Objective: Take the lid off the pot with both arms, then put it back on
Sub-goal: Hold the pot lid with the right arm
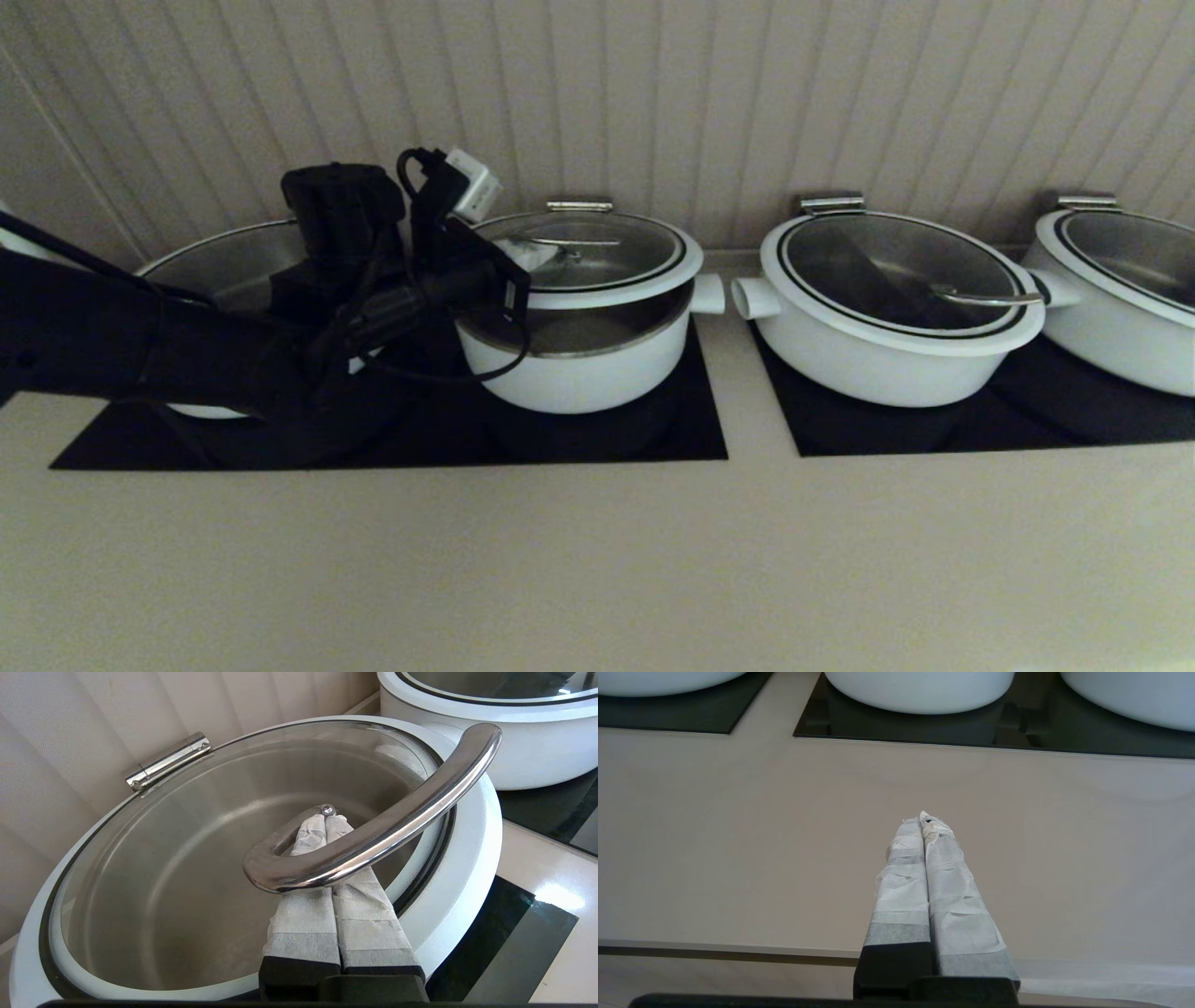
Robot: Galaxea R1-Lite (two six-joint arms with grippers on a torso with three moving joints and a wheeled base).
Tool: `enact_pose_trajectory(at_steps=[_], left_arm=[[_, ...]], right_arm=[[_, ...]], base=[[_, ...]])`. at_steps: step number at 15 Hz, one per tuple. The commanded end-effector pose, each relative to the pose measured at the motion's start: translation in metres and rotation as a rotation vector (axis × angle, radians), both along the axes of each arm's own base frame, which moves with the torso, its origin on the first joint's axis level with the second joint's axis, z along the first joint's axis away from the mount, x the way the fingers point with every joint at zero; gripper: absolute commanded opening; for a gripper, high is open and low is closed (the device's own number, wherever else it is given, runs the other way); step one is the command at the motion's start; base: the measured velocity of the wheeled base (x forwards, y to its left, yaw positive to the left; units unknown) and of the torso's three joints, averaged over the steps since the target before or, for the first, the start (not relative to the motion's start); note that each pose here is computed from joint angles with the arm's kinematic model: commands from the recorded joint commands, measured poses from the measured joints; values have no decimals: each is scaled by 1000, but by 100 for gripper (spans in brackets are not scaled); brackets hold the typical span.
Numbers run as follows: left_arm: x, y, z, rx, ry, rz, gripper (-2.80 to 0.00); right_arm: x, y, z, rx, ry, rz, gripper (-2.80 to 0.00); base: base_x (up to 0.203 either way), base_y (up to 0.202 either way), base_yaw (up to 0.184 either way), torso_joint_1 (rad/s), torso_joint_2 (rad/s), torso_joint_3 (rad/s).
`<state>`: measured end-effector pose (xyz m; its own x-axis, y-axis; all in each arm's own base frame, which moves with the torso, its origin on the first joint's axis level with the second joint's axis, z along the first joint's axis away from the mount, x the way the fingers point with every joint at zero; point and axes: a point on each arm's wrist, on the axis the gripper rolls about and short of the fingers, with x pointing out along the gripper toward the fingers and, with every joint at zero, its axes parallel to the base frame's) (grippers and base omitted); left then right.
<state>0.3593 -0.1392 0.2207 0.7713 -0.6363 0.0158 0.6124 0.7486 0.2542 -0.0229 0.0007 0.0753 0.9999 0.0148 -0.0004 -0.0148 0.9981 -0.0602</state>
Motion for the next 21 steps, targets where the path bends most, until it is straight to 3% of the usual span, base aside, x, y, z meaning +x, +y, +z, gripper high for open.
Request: enact_pose_trajectory(at_steps=[1, 6, 13, 21], left_arm=[[0, 0, 1, -1, -5, -1, -280], [0, 0, 0, -1, -3, -1, -280], [1, 0, -1, 1, -3, -1, -280], [1, 0, -1, -1, -6, 0, -280]], right_arm=[[0, 0, 0, -11, 3, 5, -280], [-1, 1, 5, -62, -15, 37, -280], [29, 7, 66, -25, 45, 355, -280], [103, 15, 70, -91, 230, 675, -280]], base=[[0, 0, 0, 0, 0, 0], [0, 0, 0, 0, 0, 0], [0, 0, 0, 0, 0, 0], [0, 0, 0, 0, 0, 0]])
